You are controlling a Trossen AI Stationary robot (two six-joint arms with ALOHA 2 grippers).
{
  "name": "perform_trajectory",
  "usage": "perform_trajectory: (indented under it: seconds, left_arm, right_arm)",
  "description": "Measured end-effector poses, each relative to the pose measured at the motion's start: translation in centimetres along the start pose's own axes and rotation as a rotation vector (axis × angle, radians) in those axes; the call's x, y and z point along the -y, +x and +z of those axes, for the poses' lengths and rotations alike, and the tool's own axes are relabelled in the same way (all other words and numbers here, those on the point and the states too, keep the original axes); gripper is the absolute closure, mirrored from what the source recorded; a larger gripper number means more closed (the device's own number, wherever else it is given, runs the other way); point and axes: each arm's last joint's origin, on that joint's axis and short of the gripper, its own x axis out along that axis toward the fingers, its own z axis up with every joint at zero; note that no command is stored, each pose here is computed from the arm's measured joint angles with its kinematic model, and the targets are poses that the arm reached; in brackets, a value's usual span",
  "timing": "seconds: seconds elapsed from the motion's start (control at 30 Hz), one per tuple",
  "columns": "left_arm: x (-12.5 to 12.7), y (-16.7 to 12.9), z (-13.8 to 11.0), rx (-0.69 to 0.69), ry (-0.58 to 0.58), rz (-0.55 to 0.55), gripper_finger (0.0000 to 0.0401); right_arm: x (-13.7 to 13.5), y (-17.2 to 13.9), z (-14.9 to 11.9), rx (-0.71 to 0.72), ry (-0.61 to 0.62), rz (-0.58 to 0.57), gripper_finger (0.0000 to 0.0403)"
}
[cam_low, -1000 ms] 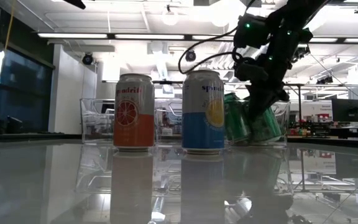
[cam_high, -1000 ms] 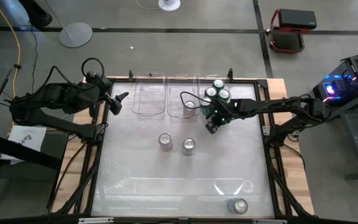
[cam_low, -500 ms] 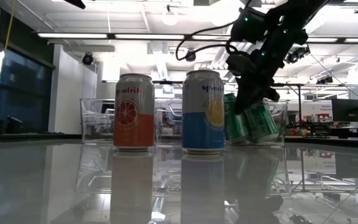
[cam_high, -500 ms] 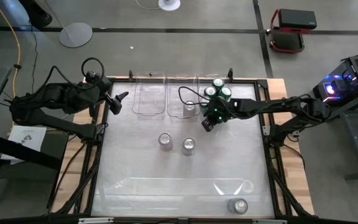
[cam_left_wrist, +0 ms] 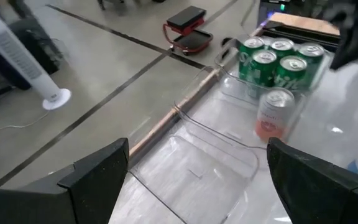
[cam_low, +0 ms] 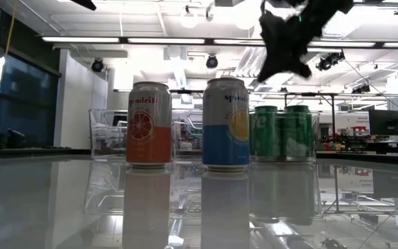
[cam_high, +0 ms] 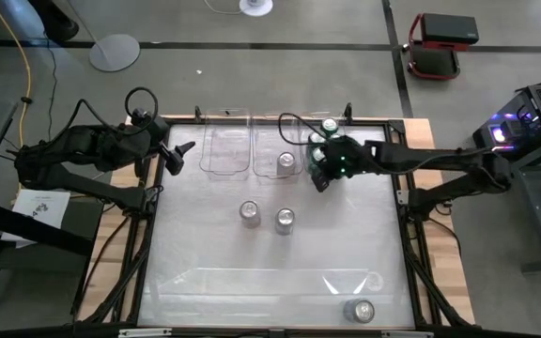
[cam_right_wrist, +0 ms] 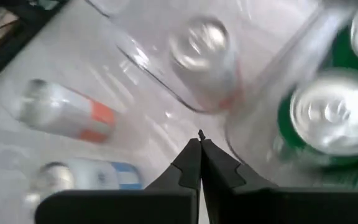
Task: Sort soda cans
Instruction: Put the yellow-white soda can into the center transparent bin
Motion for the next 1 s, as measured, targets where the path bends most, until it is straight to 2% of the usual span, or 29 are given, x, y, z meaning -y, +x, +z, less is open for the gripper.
perform_trajectory:
  seconds: [0.13,0.23,0.43,0.67,0.8,0.9,1.0]
  left_arm:
    - [0.2,0.0,0.0,-0.009,0.024,-0.067,0.0046]
    - [0.4,0.0,0.4,0.02,0.021,-0.104,0.0046]
    - [0.5,-0.1,0.8,0.053,0.006,-0.126,0.0046]
    - [0.5,0.0,0.7,0.027,-0.099,-0.142,0.0046]
    - [0.5,0.0,0.2,-0.03,-0.213,-0.156,0.0046]
    - [0.4,-0.1,-0.5,-0.106,-0.291,-0.142,0.0046]
    - [0.1,-0.1,-1.5,-0.191,-0.314,-0.105,0.0046]
  right_arm:
    - [-3.1,-2.2,2.4,0.092,-0.123,0.051,0.0403]
    - [-5.4,-2.2,3.9,0.148,-0.206,0.109,0.0403]
    - [-9.3,0.5,5.9,0.17,-0.4,0.3,0.0402]
    - [-12.9,4.9,8.2,0.064,-0.599,0.414,0.0393]
    - [-14.8,6.8,8.9,-0.006,-0.726,0.424,0.0333]
    - [-16.0,7.8,8.9,-0.054,-0.782,0.397,0.0262]
    - [-17.1,8.2,8.7,-0.116,-0.8,0.388,0.0184]
